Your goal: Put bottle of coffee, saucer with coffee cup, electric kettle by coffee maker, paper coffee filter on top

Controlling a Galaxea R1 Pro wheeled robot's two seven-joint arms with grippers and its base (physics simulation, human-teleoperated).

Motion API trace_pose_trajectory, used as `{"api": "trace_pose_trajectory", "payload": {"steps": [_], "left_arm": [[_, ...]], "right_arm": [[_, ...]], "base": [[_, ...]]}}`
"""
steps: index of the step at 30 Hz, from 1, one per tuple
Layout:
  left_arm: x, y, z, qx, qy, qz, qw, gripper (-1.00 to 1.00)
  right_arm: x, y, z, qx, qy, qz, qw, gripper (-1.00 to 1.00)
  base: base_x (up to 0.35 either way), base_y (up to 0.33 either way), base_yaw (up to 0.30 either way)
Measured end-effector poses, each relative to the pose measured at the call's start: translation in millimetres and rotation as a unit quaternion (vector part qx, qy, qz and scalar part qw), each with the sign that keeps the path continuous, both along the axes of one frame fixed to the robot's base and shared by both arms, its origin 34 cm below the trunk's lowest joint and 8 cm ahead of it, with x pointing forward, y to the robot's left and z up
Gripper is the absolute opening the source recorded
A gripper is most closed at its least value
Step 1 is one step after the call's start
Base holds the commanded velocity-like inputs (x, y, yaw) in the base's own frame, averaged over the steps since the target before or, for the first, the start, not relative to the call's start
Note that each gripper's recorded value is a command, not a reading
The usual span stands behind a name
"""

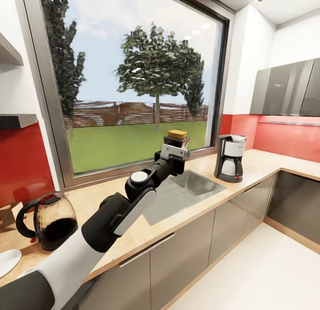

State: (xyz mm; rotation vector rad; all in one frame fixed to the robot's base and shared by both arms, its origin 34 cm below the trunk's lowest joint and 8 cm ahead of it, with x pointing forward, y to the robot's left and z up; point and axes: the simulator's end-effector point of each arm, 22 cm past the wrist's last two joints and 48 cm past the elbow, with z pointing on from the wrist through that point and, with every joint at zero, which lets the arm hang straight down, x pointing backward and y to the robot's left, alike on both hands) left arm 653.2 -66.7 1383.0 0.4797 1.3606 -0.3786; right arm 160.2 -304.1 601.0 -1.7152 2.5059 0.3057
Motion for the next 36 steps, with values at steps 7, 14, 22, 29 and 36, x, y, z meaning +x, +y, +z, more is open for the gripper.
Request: {"api": "trace_pose_trajectory", "payload": {"steps": [7, 14, 22, 29, 36], "left_arm": [[2.5, 0.7, -18.6, 0.000, 0.010, 0.001, 0.9999, -1.00], [3.0, 4.0, -35.1, -0.021, 0.008, -0.001, 0.9998, -1.00], [0.8, 21.3, -73.7, -0.041, 0.012, 0.002, 0.9991, -1.00], [-1.9, 31.1, -98.7, -0.049, 0.014, 0.005, 0.9987, -1.00], [-0.7, 29.6, -112.0, -0.046, 0.017, 0.004, 0.9988, -1.00]], "right_arm": [[2.1, 0.0, -6.9, 0.000, 0.000, 0.000, 1.0000, 1.00], [4.3, -0.9, -14.1, -0.001, 0.000, 0.001, 1.0000, 1.00], [20.7, -10.8, -21.0, -0.006, -0.014, -0.002, 0.9999, 1.00], [102.5, -30.8, -14.6, 0.013, -0.089, -0.208, 0.9741, 1.00], [189.1, -23.7, 2.8, 0.062, -0.163, -0.317, 0.9321, 1.00]], "base": [[0.000, 0.000, 0.000], [0.000, 0.000, 0.000], [0.000, 0.000, 0.000], [0.000, 0.000, 0.000], [0.000, 0.000, 0.000]]}}
